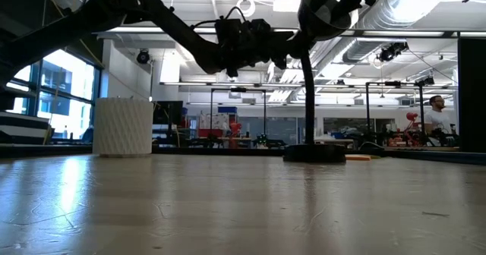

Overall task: Screw lightbulb
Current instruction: Insert the light bulb into the desk lamp

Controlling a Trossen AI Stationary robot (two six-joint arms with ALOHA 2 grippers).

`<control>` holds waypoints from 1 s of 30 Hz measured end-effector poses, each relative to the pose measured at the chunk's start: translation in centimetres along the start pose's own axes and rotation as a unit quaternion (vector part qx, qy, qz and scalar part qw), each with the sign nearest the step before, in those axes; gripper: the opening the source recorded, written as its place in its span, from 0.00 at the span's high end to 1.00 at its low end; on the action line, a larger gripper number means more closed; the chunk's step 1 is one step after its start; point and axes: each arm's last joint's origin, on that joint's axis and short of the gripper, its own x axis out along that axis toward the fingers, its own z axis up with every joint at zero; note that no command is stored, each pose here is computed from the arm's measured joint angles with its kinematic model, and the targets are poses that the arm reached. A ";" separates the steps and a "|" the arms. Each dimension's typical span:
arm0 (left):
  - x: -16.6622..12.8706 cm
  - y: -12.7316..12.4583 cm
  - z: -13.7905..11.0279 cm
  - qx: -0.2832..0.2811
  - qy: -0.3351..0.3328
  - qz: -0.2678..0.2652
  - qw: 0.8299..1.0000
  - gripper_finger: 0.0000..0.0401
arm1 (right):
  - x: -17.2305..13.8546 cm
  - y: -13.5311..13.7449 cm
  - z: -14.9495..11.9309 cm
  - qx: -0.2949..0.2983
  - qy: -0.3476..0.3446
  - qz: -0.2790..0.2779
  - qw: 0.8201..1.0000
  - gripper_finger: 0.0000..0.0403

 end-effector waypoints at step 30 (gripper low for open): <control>1.8 -1.2 1.1 0.045 -0.001 -0.026 0.999 0.62 | -0.2 -0.2 0.6 0.089 -0.041 -0.027 0.995 0.28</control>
